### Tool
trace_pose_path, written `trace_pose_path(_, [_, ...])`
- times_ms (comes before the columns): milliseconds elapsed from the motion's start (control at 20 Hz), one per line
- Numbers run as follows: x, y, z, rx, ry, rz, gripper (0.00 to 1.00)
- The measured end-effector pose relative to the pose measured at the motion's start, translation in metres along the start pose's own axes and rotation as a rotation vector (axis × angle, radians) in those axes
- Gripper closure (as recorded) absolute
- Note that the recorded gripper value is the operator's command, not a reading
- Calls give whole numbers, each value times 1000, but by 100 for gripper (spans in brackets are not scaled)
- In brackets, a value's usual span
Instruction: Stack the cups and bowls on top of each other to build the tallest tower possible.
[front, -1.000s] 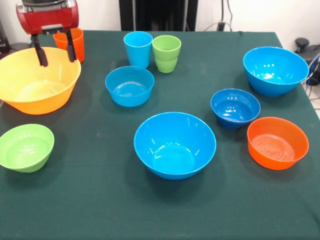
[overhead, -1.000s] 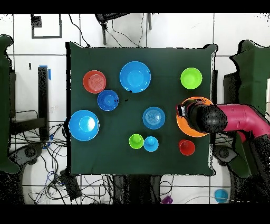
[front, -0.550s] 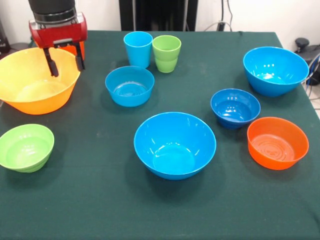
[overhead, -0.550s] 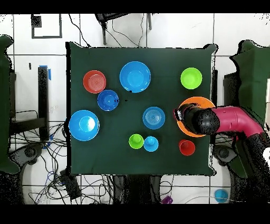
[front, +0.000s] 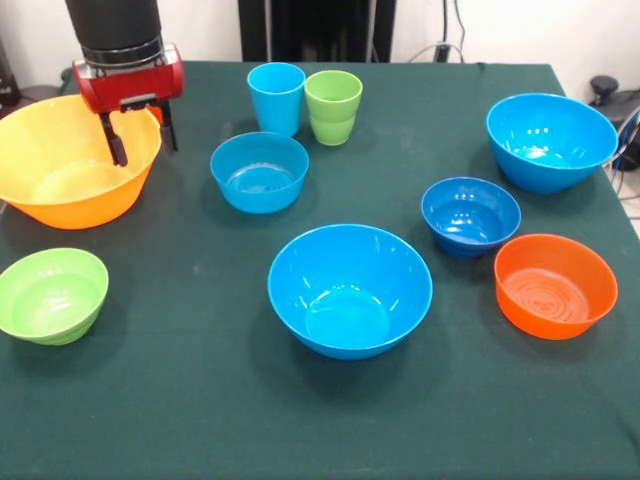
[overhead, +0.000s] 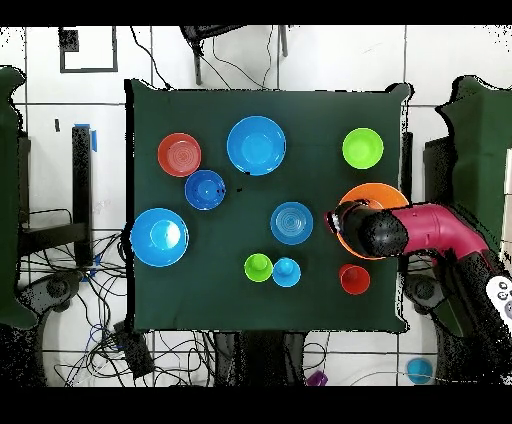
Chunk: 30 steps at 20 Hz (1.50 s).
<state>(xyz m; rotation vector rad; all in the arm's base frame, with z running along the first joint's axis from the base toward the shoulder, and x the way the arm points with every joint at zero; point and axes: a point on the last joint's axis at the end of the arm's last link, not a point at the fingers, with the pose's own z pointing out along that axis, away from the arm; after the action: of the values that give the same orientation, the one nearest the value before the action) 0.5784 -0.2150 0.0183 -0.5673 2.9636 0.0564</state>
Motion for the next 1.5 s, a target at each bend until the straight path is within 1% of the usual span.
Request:
trace_pose_path(400, [1, 3, 5, -7, 2, -4, 0])
trace_pose_path(550, [-2, 7, 5, -6, 3, -14, 0])
trace_pose_path(800, [-8, 16, 7, 4, 13, -45, 0])
trace_pose_path(900, [-12, 24, 9, 10, 24, -68, 0])
trace_pose_path(1100, [-19, 36, 11, 15, 34, -98, 0])
trace_pose_path(1300, [-24, 43, 12, 18, 41, -115, 0])
trace_pose_path(1350, [-24, 47, 13, 19, 47, -123, 100])
trace_pose_path(1500, [-24, 48, 14, 19, 51, -125, 100])
